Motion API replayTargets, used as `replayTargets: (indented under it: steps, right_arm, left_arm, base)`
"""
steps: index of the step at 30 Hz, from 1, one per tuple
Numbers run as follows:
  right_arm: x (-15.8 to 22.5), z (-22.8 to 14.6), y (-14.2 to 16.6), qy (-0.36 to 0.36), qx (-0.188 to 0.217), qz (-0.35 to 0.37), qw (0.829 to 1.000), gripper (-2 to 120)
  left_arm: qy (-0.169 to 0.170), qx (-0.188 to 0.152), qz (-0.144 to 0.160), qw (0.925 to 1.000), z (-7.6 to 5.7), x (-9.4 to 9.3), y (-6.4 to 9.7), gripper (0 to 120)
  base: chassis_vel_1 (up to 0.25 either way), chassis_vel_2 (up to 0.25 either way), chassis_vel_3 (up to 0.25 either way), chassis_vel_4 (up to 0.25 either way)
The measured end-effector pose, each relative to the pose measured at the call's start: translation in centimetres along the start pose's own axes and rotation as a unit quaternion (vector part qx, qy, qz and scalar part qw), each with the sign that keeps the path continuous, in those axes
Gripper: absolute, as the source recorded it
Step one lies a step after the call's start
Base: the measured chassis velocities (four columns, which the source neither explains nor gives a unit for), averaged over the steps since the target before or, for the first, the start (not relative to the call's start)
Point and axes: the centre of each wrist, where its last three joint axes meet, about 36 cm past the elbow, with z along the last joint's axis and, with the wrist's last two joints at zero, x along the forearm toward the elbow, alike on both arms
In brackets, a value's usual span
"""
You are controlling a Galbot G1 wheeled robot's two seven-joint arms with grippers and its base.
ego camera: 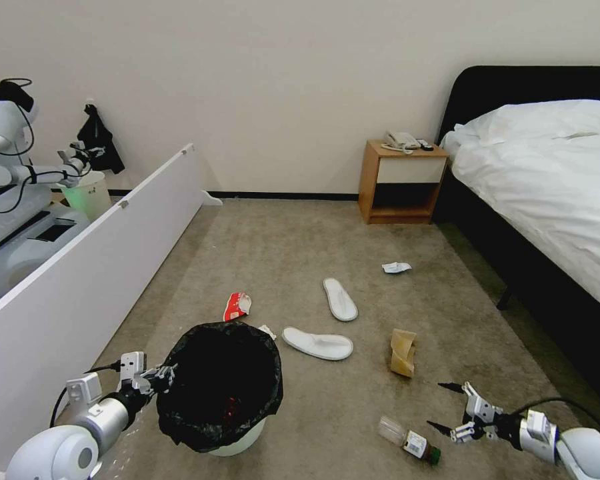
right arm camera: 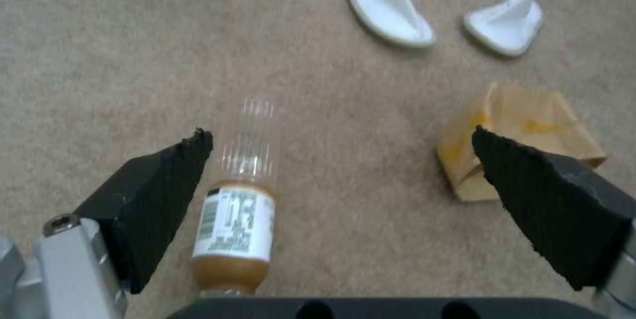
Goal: Pick up the trash bin, then pick up the garbage from the floor and place it into the trash bin.
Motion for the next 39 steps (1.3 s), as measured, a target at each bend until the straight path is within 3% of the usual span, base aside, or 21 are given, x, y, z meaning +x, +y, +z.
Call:
replayTargets:
  steps: [24, 39]
  right_arm:
    - [-8.1, 2.6, 3.4, 0.016, -0.041, -0.056, 0.997, 100]
    - [-9.0, 4.8, 4.7, 0.022, -0.073, -0.032, 0.997, 100]
  left_arm:
    - [-0.007, -0.001, 0.006, 1.0, 0.2, 0.0, -0.6, 4]
    - [-0.009, -0.003, 0.009, 0.9999, 0.2, 0.0, -0.8, 4]
  base:
    - [0.0, 0.0, 0.0, 0.0]
    - [0.0, 0.0, 0.0, 0.0]
